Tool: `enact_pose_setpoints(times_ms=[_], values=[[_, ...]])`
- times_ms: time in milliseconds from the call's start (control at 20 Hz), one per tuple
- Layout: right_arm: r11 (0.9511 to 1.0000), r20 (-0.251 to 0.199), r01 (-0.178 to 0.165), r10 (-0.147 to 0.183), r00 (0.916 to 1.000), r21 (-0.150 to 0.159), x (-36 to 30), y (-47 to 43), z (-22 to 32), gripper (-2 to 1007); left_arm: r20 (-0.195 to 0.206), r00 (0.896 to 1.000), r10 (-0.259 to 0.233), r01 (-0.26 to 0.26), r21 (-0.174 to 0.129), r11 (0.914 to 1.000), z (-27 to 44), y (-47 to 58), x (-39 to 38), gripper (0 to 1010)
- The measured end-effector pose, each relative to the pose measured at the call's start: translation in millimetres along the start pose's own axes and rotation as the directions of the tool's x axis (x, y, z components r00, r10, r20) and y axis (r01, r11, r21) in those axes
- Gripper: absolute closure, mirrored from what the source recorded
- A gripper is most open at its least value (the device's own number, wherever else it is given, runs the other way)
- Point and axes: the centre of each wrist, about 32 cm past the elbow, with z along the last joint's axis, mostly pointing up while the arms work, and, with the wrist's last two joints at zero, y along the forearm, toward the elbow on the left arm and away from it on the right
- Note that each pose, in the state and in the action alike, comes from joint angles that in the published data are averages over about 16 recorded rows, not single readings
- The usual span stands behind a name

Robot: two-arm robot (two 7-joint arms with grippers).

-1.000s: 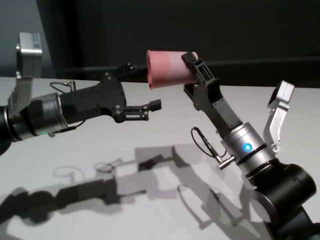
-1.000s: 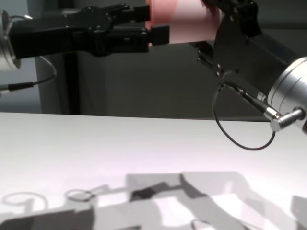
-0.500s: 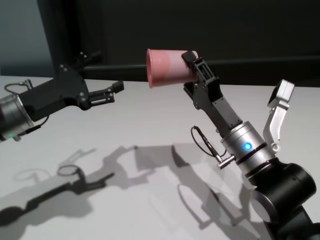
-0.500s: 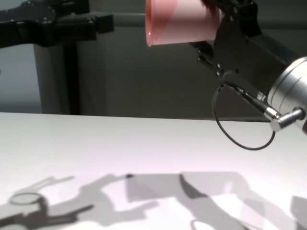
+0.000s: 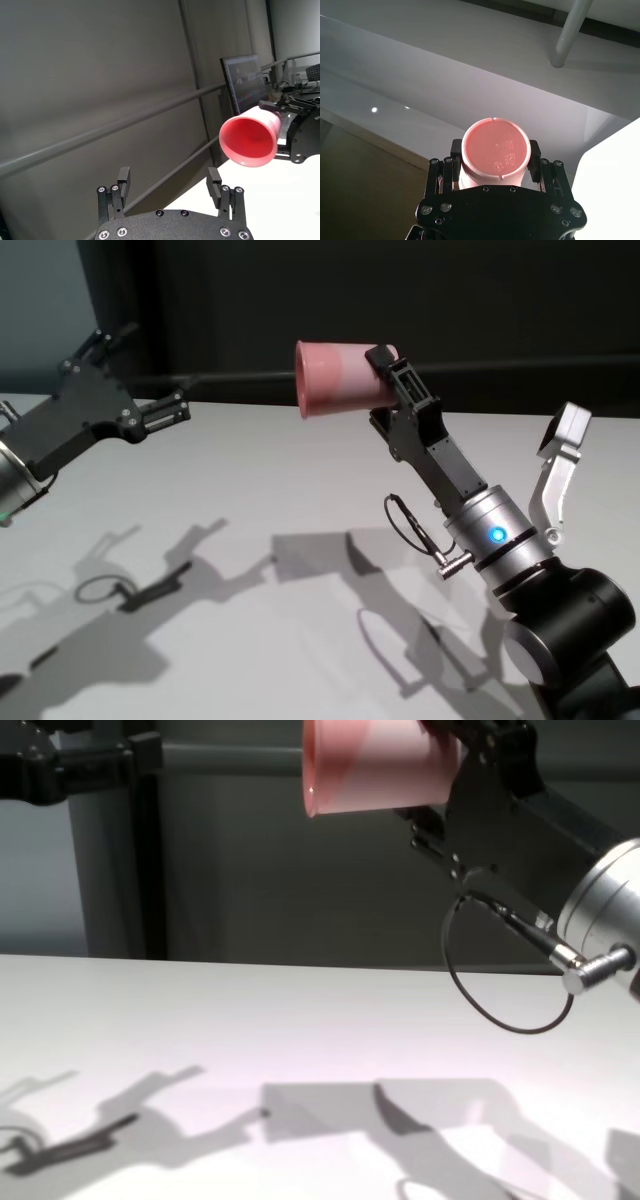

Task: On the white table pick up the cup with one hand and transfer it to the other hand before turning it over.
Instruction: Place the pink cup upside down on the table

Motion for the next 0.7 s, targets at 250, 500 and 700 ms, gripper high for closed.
enact_pose_setpoints(times_ms=[250,500,700], values=[[1.0000,0.000,0.000,0.000,1.0000,0.000,0.0,0.0,0.0,258,0.008,0.996,0.084,-0.084,0.012,0.9964,-1.0,6.7,-5.7,9],[1.0000,0.000,0.000,0.000,1.0000,0.000,0.0,0.0,0.0,258,-0.002,0.990,0.141,-0.141,0.024,0.9897,-5.8,12.3,-9.8,9],[1.0000,0.000,0.000,0.000,1.0000,0.000,0.0,0.0,0.0,258,-0.010,0.986,0.166,-0.166,0.030,0.9857,-13.1,16.6,-12.4,9]])
